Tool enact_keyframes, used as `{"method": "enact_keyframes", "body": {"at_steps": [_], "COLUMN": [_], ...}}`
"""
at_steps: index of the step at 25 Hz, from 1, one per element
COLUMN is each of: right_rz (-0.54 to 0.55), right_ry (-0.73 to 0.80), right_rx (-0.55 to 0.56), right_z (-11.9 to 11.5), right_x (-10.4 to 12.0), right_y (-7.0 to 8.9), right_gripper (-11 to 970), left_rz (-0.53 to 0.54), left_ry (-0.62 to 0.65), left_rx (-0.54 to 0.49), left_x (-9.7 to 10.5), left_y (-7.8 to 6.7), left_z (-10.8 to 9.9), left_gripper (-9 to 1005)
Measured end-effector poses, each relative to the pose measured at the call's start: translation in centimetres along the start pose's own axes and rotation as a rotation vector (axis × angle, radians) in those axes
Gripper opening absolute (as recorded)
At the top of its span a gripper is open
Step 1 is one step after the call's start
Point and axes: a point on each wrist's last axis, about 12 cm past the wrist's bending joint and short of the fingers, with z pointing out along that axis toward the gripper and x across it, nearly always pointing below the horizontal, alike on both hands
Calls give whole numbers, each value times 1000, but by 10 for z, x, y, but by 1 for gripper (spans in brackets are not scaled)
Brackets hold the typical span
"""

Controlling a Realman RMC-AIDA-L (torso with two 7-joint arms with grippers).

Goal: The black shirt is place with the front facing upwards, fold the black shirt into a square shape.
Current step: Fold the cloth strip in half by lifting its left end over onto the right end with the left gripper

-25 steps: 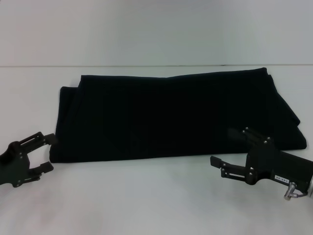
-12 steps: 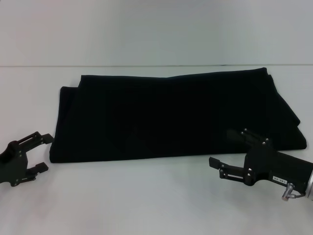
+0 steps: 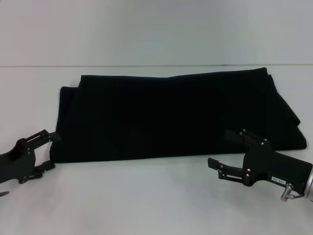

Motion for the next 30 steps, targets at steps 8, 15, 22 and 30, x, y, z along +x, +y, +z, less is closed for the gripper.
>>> {"method": "enact_keyframes", "body": {"at_steps": [8, 15, 22, 30], "right_rz": [8, 8, 15, 20], "right_ry": [-1, -2, -6, -8], "right_rx": [-1, -1, 0, 0], "right_z": [0, 0, 0, 0], "right_x": [1, 1, 1, 1], "right_y": [1, 1, 2, 2], "right_gripper": [945, 945, 945, 945], "left_rz": [10, 55, 93, 194], "left_ry": [5, 34, 52, 53], "left_rx": [-12, -20, -33, -36], "left_x": [0, -1, -3, -4], "left_y": [-5, -18, -24, -28], "left_z": [16, 30, 35, 35], "left_gripper": [849, 832, 815, 722]}}
